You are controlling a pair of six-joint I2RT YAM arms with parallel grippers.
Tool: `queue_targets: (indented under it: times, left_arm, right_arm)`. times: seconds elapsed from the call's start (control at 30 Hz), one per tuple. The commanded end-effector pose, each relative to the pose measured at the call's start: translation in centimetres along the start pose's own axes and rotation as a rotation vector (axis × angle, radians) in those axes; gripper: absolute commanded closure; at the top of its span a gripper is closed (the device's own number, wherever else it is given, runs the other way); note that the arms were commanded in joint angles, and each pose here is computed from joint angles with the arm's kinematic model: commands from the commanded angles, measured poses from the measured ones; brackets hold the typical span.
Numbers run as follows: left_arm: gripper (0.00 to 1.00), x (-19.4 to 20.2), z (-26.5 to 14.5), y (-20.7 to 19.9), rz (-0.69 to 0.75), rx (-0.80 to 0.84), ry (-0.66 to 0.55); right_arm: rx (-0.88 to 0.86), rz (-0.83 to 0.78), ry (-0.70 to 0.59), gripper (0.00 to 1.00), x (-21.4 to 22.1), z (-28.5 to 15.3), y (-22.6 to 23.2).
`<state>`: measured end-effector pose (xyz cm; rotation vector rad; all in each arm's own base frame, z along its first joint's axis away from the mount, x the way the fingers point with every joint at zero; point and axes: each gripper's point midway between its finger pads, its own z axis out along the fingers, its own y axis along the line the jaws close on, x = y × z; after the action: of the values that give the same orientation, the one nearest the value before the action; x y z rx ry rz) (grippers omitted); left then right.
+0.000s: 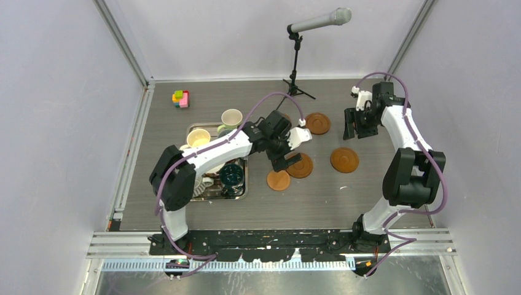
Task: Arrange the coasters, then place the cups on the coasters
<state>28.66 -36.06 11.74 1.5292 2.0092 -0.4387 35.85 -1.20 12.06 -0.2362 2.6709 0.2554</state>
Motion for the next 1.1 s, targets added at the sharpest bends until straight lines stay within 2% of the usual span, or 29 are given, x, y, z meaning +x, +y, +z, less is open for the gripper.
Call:
queue_targets:
  times: [0.0,0.37,0.5,0.6,0.8,1.07]
  left_arm:
    - [0.07,3.1,0.1,-1.3,0.014,0.072,0.065]
    - [0.18,6.0,3.8,-0.2,0.019,0.068,0.134]
    - [0.22,6.6,4.7,-1.0,0.020,0.113,0.140]
    - [0.28,6.9,5.1,-1.8,0.003,0.150,0.141]
    - [0.39,9.2,4.2,-4.9,0.024,0.235,0.194]
    - [0.46,10.5,4.4,-10.3,0.098,0.296,0.248]
  right_arm:
    - [-0.033,-0.016,-0.027,0.36,0.9,-2.7,1.8]
    - [-0.020,0.014,-0.031,0.36,3.4,-4.1,2.0]
    - [-0.014,0.016,-0.027,0.37,3.8,-4.1,1.8]
    - [-0.014,0.022,-0.013,0.37,4.1,-3.8,1.6]
    - [-0.010,0.027,-0.009,0.37,4.3,-3.4,1.0]
    - [-0.012,0.036,-0.003,0.38,4.3,-2.9,0.6]
